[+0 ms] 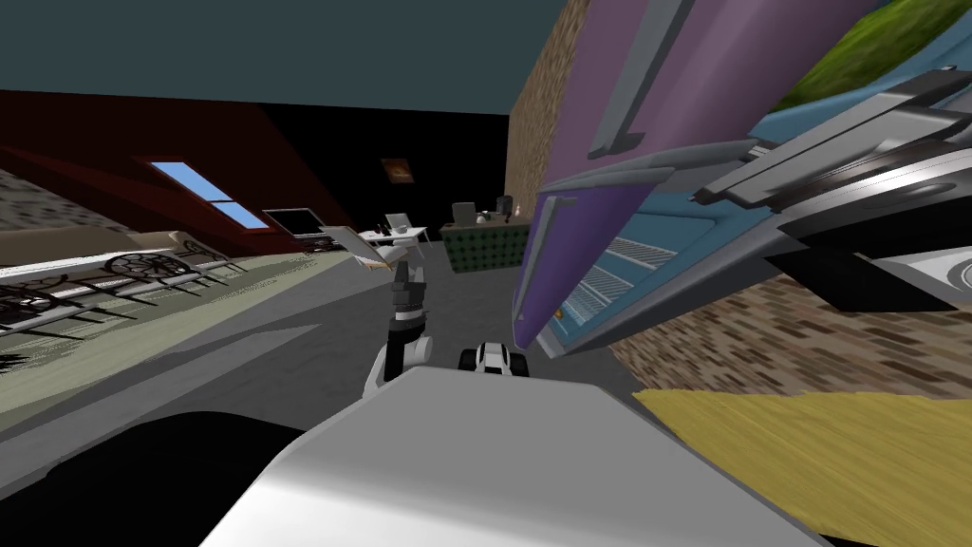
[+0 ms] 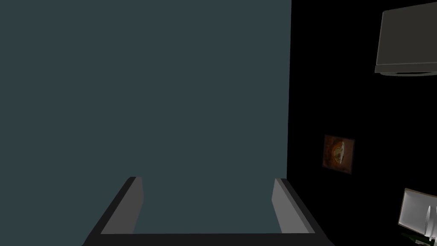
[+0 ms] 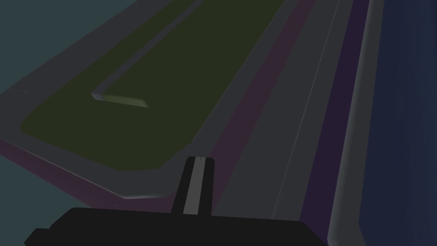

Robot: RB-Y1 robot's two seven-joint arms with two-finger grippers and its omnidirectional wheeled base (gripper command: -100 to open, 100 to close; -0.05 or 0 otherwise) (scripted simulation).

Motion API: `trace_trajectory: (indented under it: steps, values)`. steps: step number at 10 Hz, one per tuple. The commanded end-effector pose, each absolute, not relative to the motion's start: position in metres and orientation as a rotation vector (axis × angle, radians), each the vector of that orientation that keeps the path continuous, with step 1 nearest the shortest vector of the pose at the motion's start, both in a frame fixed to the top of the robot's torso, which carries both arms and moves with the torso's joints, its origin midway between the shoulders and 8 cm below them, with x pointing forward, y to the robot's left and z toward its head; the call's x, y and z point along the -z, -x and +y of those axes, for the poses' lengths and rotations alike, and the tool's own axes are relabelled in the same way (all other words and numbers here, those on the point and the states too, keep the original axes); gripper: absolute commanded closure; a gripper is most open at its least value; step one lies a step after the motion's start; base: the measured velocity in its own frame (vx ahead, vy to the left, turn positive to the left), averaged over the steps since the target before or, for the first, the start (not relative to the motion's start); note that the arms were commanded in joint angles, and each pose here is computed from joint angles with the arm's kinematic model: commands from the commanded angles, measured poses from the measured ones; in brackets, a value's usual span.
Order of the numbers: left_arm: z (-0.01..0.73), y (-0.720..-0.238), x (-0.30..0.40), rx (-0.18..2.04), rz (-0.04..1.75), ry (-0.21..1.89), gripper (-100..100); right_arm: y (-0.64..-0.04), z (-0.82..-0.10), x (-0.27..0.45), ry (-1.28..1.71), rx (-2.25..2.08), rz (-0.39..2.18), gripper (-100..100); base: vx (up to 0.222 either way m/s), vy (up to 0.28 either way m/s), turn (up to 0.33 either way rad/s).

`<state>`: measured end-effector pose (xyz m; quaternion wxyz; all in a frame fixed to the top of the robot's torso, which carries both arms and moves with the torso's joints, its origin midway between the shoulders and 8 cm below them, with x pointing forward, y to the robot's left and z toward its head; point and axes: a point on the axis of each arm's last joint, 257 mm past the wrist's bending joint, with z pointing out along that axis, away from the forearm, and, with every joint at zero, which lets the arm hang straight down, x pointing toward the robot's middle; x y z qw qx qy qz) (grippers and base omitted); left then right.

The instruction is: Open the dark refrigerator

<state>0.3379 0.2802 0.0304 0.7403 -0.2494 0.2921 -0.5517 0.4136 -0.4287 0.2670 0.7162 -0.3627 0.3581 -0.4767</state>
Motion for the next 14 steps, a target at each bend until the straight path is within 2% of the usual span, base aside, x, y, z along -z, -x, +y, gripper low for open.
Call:
trace_trajectory:
  steps: [1,7,8,14]
  values:
    - [0.28,-0.338,-0.03,1.21,0.641,0.547,0,-0.415,-0.445,-0.269,0.793,1.092,0.81,100,0.01,0.303,-0.076]
    - [0.28,-0.338,-0.03,1.21,0.641,0.547,0,-0.415,-0.476,-0.271,0.769,1.155,0.839,100,0.02,0.28,-0.064]
    - [0.28,-0.338,-0.03,1.21,0.641,0.547,0,-0.413,-0.483,-0.273,0.763,1.183,0.836,-100,0.056,0.163,-0.017]
    - [0.28,-0.338,-0.03,1.21,0.641,0.547,0,-0.406,-0.505,-0.28,0.741,1.285,0.822,-100,0.101,0.219,-0.029]
